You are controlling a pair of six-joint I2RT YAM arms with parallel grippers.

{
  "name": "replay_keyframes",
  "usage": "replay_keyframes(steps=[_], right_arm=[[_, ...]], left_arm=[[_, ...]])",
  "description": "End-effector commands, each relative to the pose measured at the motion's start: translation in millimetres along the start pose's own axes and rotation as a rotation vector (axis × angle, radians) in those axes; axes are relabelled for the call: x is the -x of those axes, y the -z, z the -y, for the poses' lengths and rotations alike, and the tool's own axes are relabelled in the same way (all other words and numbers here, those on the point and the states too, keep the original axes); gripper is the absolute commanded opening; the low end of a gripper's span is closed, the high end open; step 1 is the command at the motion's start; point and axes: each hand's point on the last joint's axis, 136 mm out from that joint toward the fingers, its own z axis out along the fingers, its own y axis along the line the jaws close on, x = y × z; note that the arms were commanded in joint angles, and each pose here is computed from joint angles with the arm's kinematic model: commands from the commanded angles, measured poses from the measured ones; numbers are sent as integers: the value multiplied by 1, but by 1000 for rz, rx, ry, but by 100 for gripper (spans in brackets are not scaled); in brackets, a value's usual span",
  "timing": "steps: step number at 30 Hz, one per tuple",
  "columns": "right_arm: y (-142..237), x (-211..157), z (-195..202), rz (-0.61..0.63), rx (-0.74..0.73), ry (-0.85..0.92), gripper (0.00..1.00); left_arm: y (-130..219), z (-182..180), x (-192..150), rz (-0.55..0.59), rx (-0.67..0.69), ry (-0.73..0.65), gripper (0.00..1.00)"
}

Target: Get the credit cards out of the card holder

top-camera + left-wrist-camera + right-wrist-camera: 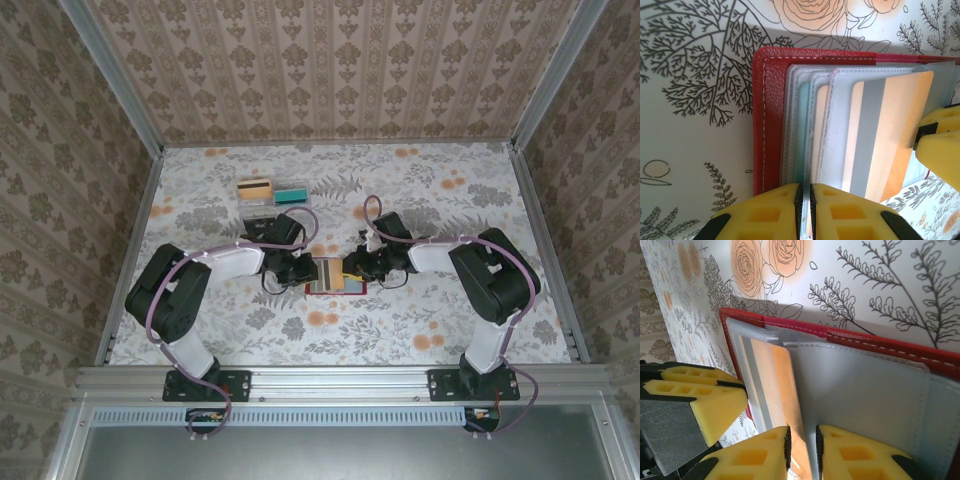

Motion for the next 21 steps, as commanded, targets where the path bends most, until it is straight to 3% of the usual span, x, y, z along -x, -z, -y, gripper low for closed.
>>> replay_keyframes(steps=[1,8,16,21], right_arm=[[-6,-3,-1,-20,14,-8,23],[-8,-4,-6,-28,29,5,22],[-7,-6,-1,-26,7,1,5],[2,-7,9,-17,-2,-16,3]], left_arm=[[-8,-23,-16,-58,77,31,16],[-8,-23,-16,-57,74,31,16],[-8,-24,-16,-57,76,32,16],[-7,-27,-18,-60,88,30,16]])
